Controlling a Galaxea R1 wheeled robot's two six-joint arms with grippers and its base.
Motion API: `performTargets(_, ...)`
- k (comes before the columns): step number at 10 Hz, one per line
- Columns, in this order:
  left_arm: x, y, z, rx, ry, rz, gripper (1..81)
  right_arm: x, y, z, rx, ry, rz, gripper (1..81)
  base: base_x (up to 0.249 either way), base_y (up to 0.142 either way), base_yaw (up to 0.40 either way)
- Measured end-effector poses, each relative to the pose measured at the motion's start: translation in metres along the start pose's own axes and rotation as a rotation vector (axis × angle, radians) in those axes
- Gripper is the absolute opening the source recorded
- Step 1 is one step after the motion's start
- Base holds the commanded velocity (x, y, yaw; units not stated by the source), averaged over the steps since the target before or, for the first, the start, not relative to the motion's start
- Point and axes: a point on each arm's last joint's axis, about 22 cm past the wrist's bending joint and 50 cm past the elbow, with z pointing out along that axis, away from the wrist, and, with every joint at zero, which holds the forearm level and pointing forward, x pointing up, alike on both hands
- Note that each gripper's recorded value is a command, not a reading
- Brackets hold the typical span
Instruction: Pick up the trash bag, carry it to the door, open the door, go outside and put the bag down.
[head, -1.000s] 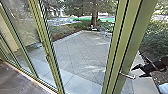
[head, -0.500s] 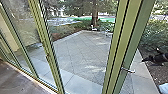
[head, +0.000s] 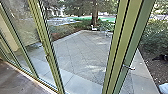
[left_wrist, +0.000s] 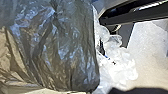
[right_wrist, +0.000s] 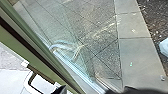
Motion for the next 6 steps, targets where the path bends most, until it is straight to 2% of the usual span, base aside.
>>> performTargets(1,0.0,0.002,0.0,-0.002,0.0,0.001,1.0,0.0,0.0,0.0,-0.019,0.005,-0.038,81.1,0.0,0.0,0.0)
performTargets(3,0.0,0.002,0.0,-0.002,0.0,0.001,1.0,0.002,0.008,0.0,-0.093,0.016,-0.127,81.1,0.0,0.0,0.0)
performTargets(4,0.001,0.002,0.0,-0.002,-0.001,0.001,1.0,0.008,0.014,-0.005,-0.137,0.025,-0.155,81.1,0.0,0.0,0.0)
performTargets(6,0.0,0.001,0.0,-0.002,-0.001,0.001,1.0,0.017,0.011,-0.018,-0.18,0.014,-0.178,81.1,0.0,0.0,0.0)
